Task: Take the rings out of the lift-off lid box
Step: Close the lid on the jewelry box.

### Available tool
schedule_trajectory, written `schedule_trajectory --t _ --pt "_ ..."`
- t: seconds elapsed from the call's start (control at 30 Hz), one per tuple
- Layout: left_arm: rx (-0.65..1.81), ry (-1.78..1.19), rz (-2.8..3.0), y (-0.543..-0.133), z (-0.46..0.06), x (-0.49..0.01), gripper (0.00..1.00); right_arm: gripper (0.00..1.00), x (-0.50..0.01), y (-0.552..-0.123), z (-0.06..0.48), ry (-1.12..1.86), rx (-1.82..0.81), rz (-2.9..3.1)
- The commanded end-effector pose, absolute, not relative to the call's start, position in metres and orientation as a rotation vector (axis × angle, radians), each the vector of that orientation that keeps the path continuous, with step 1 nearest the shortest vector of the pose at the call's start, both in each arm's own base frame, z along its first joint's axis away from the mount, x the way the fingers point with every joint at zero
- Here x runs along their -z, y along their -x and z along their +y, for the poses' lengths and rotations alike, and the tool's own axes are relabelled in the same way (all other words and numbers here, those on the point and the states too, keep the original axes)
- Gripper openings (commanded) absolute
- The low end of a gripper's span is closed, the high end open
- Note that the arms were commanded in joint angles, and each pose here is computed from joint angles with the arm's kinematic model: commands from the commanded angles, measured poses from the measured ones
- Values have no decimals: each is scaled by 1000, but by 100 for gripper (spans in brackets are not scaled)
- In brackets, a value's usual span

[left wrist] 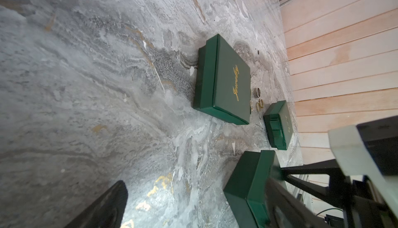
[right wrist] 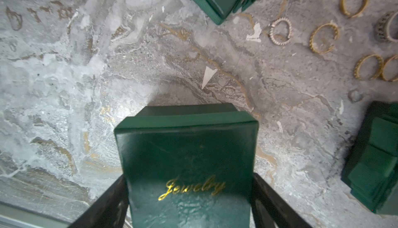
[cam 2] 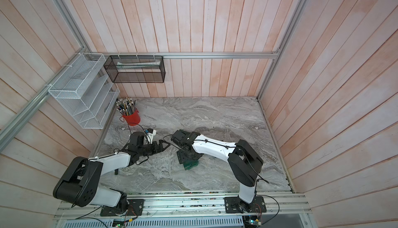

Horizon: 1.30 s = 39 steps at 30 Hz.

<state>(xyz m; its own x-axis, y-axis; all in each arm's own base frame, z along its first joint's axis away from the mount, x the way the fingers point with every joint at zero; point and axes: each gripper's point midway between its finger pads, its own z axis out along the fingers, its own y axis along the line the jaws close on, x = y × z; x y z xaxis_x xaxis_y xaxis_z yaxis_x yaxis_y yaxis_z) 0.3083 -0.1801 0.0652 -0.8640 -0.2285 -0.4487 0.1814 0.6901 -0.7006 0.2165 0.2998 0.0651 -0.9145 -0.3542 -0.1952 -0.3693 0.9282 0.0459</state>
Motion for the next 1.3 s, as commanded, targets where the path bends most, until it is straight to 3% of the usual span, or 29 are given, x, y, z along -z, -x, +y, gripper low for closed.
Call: schedule_trajectory --t 0.0,1.27 --pt "1066 21 2390 -305 -179 -60 100 81 -75 -217 306 539 -159 2891" --pt "1077 25 2395 -307 -180 -56 100 83 -40 -201 290 555 20 2908"
